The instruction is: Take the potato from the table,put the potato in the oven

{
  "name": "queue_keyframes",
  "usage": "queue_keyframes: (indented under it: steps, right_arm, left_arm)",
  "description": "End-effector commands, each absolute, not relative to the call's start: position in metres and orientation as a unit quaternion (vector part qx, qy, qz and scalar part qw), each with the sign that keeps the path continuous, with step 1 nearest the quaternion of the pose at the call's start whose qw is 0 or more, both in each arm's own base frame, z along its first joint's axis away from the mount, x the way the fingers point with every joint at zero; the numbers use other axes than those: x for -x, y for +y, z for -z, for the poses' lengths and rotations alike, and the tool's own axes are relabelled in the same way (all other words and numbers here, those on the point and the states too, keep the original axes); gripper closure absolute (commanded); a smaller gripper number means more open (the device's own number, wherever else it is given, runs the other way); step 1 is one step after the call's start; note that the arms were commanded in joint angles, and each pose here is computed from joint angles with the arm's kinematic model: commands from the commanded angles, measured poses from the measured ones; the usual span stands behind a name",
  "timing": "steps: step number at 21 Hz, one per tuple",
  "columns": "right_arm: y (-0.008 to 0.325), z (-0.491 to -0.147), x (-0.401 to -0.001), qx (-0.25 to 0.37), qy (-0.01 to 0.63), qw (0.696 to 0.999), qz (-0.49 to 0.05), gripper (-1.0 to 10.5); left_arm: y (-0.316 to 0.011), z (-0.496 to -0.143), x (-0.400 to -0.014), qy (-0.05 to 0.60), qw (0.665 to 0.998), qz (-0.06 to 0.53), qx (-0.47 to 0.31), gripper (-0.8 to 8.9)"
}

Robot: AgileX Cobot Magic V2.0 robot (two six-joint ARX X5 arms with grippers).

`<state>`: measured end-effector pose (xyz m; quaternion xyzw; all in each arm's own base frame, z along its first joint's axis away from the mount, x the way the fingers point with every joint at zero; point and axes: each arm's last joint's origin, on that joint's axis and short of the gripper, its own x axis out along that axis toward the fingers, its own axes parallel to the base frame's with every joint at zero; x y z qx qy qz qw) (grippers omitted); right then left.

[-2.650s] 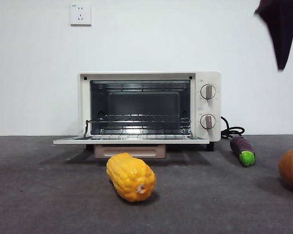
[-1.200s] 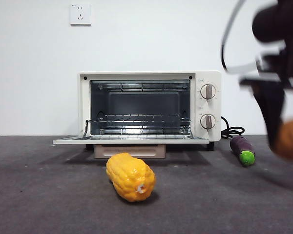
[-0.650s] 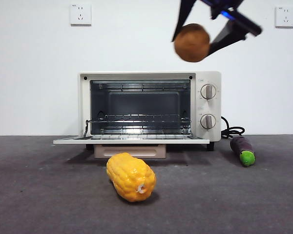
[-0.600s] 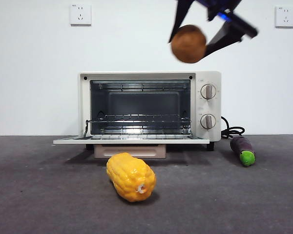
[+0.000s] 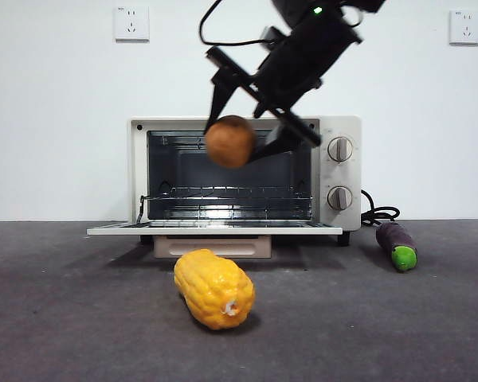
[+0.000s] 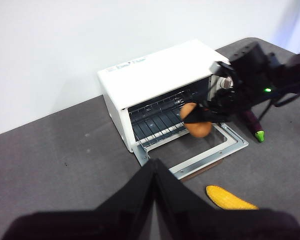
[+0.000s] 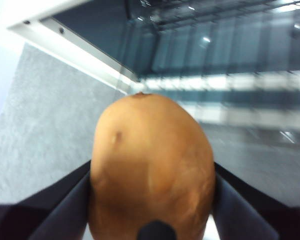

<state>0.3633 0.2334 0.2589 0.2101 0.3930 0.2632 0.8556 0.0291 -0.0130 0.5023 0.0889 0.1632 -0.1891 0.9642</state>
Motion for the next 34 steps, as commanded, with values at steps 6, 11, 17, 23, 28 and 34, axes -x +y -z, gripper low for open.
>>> queue_keyframes:
  steps: [6, 11, 17, 23, 28, 34]
  right_arm:
    - [0.267, -0.241, -0.404, -0.208, 0.381, 0.86, -0.267, 8.8]
    - [0.269, -0.227, -0.415, -0.176, 0.363, 0.888, -0.22, 8.8]
    - [0.269, -0.228, -0.419, -0.16, 0.327, 0.912, -0.188, 8.8]
    - [0.266, -0.224, -0.421, -0.154, 0.322, 0.92, -0.163, 8.8]
    - [0.267, -0.22, -0.422, -0.15, 0.323, 0.922, -0.153, 8.8]
    - [0.266, -0.219, -0.422, -0.146, 0.323, 0.925, -0.14, 8.8]
  left_arm:
    - [-0.02, -0.49, -0.04, 0.181, 0.96, 0.16, -0.138, 8.2]
    - [-0.02, -0.488, -0.042, 0.182, 0.961, 0.14, -0.153, 8.2]
    - [-0.019, -0.488, -0.042, 0.18, 0.962, 0.123, -0.165, 8.2]
    - [-0.019, -0.488, -0.042, 0.179, 0.961, 0.124, -0.168, 8.2]
    - [-0.019, -0.488, -0.042, 0.178, 0.96, 0.125, -0.174, 8.2]
    - [-0.019, -0.488, -0.042, 0.178, 0.96, 0.125, -0.174, 8.2]
